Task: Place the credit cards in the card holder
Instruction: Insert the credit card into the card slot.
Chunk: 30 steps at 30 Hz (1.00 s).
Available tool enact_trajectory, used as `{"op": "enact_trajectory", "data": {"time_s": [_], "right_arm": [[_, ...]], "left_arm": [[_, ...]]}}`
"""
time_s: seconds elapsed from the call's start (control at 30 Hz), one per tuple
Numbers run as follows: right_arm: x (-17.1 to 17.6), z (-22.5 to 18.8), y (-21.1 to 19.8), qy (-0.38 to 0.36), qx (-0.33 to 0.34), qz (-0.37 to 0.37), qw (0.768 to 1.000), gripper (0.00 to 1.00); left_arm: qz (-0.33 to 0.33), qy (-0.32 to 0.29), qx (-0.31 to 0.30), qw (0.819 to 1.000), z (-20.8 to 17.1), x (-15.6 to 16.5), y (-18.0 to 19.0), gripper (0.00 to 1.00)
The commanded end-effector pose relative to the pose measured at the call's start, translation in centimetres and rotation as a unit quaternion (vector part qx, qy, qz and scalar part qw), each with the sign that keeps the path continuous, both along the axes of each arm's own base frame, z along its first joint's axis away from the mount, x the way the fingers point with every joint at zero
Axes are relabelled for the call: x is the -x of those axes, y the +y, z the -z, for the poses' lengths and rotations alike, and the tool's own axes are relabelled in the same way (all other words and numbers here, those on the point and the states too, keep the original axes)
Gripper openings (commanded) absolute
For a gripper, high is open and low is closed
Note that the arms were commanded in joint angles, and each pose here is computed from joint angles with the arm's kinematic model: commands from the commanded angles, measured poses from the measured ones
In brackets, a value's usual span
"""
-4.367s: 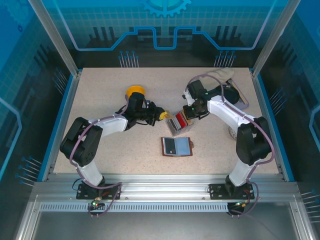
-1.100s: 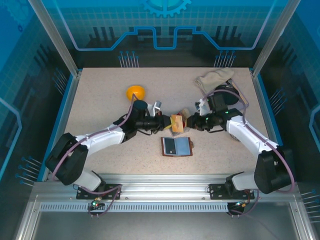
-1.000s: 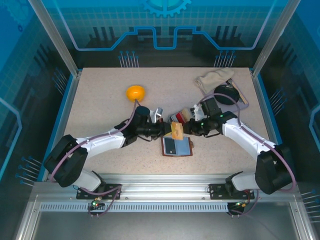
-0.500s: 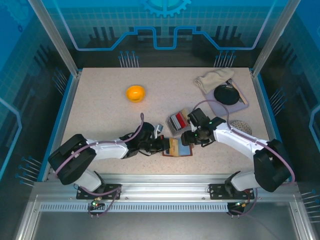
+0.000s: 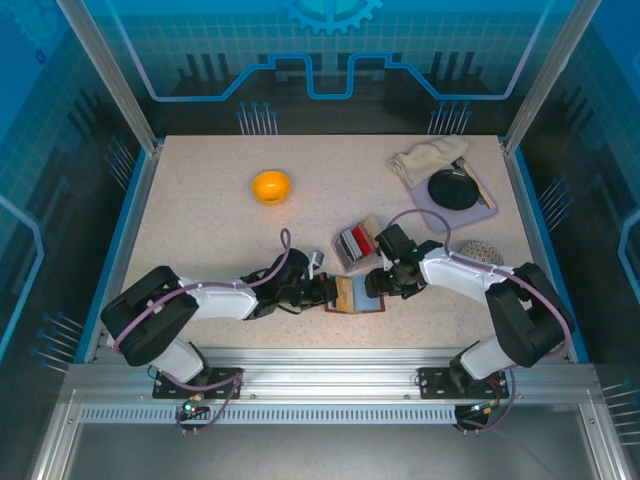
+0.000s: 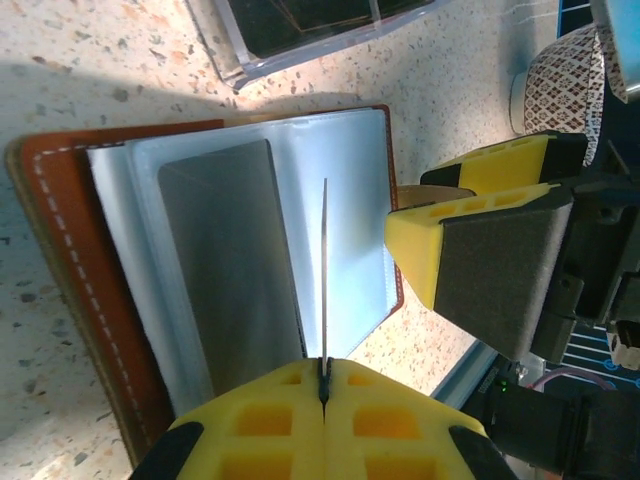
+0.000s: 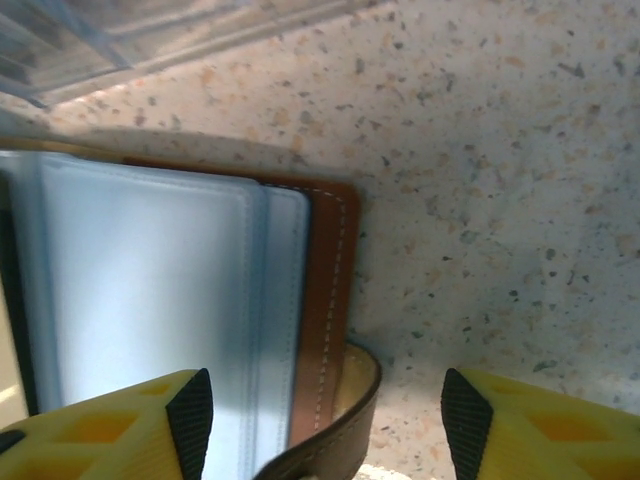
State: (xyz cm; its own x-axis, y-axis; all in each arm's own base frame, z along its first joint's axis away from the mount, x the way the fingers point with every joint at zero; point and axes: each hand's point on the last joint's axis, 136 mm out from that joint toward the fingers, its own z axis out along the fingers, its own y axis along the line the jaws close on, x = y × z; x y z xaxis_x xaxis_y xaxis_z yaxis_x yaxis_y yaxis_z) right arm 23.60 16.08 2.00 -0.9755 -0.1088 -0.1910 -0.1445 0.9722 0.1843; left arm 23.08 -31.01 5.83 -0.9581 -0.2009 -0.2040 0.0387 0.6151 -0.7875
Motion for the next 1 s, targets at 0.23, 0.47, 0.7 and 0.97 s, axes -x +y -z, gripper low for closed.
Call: {"op": "enact_trajectory", "data": {"time_s": [0.23, 0.47, 0.7, 0.97], "right_arm": [[0.3, 1.5, 0.3, 0.025, -0.017, 0.005, 1.000, 0.42], [0.6, 1.7, 0.3, 0.030, -0.020, 0.009, 0.999, 0.33], [0.7, 1.6, 0.4, 0.033, -0.026, 0.010, 0.999, 0.32], [1.1, 1.5, 0.9, 0.040, -0.053, 0.018, 0.998, 0.30]], "left_arm": [[-0.005, 0.012, 0.005, 1.000, 2.3, -0.4, -0.9, 0.00], [-0.015, 0.022, 0.026, 0.999, 2.5, -0.5, -1.3, 0.00], [-0.025, 0.023, 0.030, 0.999, 2.7, -1.0, -1.6, 0.00], [-0.042, 0.028, 0.038, 0.998, 2.9, -1.7, -1.9, 0.00]]}}
